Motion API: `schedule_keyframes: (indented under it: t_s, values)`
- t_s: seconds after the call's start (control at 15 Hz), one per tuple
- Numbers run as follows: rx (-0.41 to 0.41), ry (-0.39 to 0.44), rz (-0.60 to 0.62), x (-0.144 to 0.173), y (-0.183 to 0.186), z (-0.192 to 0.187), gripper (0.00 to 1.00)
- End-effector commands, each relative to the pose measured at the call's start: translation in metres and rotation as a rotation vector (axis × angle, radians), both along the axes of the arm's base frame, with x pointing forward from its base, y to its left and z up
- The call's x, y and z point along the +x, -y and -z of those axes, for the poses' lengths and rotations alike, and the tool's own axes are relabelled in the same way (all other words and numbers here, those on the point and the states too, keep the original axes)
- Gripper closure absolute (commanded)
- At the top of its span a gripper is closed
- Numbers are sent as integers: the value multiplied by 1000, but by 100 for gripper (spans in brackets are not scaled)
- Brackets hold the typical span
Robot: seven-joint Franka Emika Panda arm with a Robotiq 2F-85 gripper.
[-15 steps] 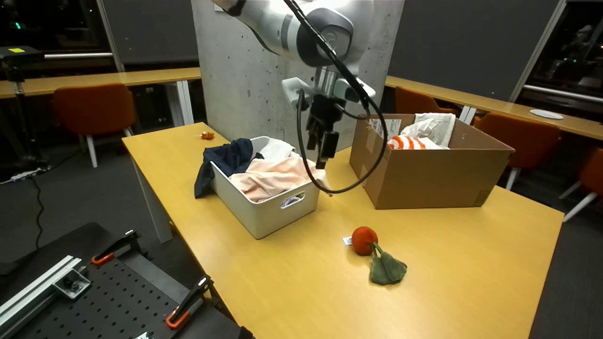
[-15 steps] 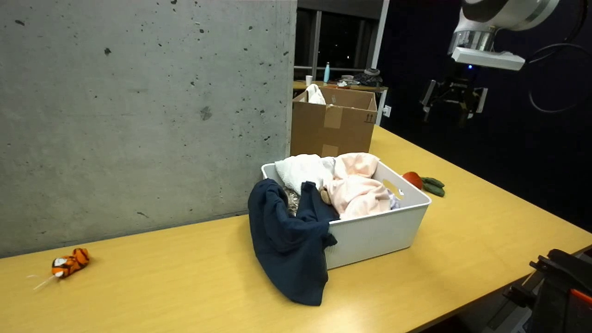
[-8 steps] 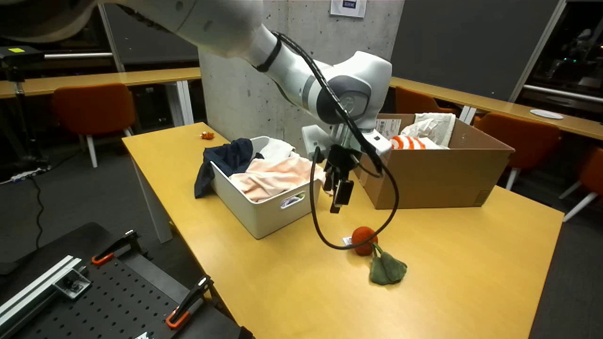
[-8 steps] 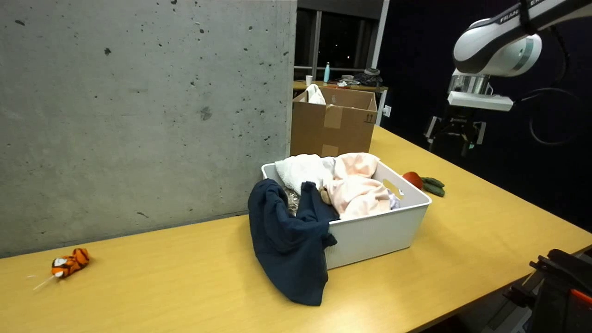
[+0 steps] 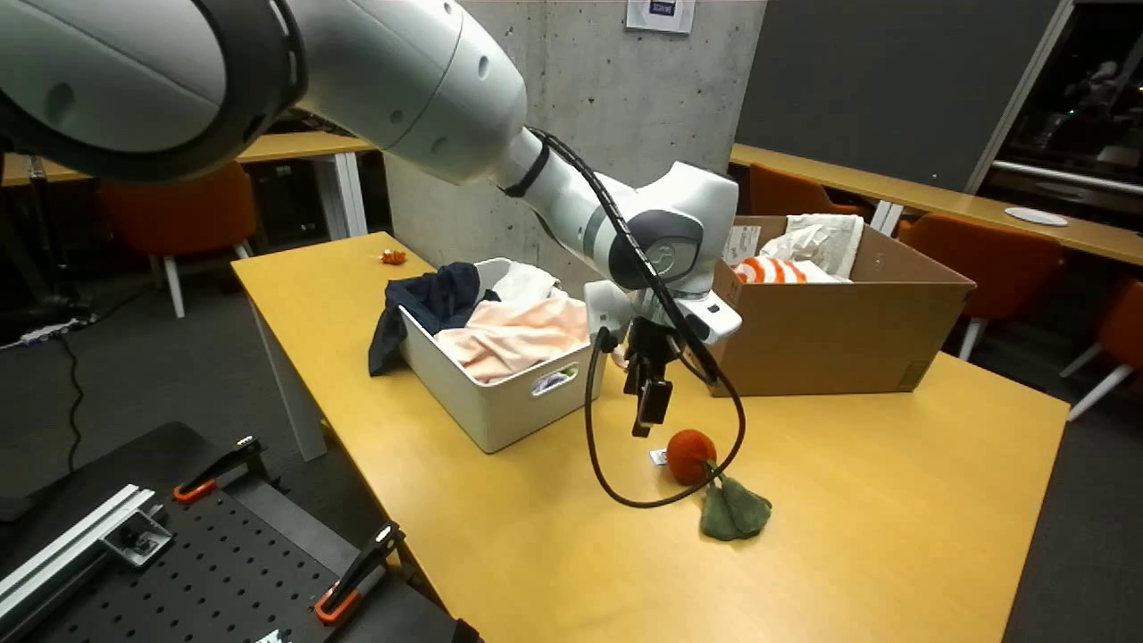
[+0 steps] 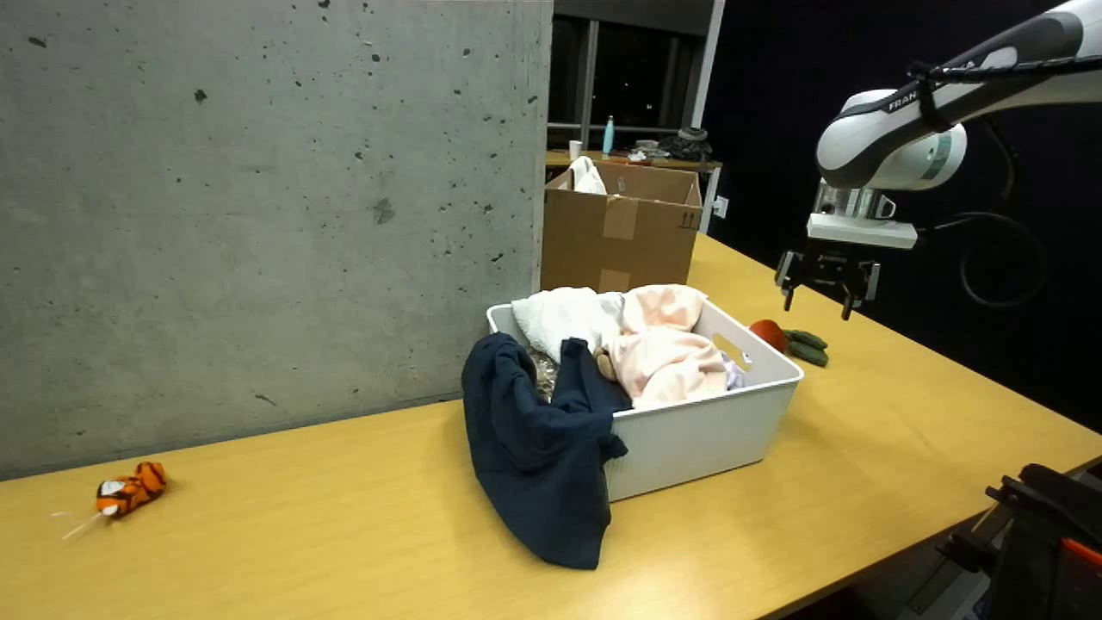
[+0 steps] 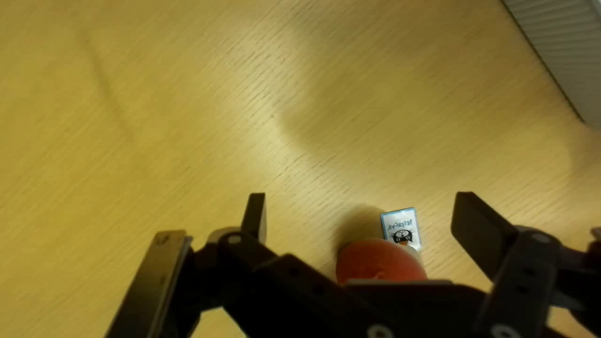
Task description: Place the pink clothe in the white basket
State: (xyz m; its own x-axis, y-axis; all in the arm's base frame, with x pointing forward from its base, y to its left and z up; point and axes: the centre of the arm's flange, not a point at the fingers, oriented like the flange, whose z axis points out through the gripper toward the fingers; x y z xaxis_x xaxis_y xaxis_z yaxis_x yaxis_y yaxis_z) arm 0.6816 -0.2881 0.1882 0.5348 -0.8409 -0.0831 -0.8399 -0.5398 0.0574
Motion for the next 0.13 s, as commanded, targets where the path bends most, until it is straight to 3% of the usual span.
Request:
schedule_keyframes:
  t_s: [0.0,0.07]
  values:
    - [-2,25,40,11,11,3,0]
    - [-6,28,46,11,13,3,0]
